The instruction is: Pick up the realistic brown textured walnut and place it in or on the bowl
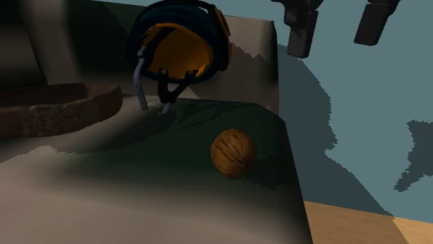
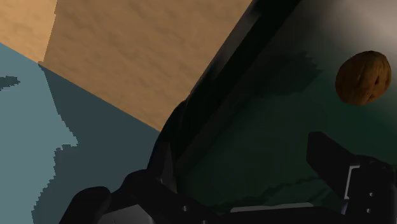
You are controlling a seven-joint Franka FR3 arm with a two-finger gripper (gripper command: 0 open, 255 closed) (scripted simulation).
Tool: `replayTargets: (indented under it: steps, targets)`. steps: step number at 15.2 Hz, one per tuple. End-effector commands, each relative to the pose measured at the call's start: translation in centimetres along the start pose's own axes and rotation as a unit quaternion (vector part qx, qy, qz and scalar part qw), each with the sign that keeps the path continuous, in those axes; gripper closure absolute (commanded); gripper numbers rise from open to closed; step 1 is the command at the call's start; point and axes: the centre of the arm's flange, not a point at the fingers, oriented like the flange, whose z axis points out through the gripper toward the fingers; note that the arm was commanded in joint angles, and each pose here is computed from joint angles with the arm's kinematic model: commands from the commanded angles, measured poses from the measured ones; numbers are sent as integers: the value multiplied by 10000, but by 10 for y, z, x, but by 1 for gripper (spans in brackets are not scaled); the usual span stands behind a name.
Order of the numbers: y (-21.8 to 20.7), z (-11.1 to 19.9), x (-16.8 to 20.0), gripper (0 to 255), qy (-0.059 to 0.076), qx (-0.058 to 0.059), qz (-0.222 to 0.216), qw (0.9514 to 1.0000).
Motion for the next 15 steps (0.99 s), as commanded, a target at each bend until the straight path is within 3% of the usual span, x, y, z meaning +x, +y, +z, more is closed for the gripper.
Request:
replayTargets:
  steps: [1,10,15]
  targets:
    - [0,0,0,0,0,0,0,10000]
    - [-93,33,-3,0,-518,651,118,9965]
    - [-102,55,-5,0,-550,691,125,9960]
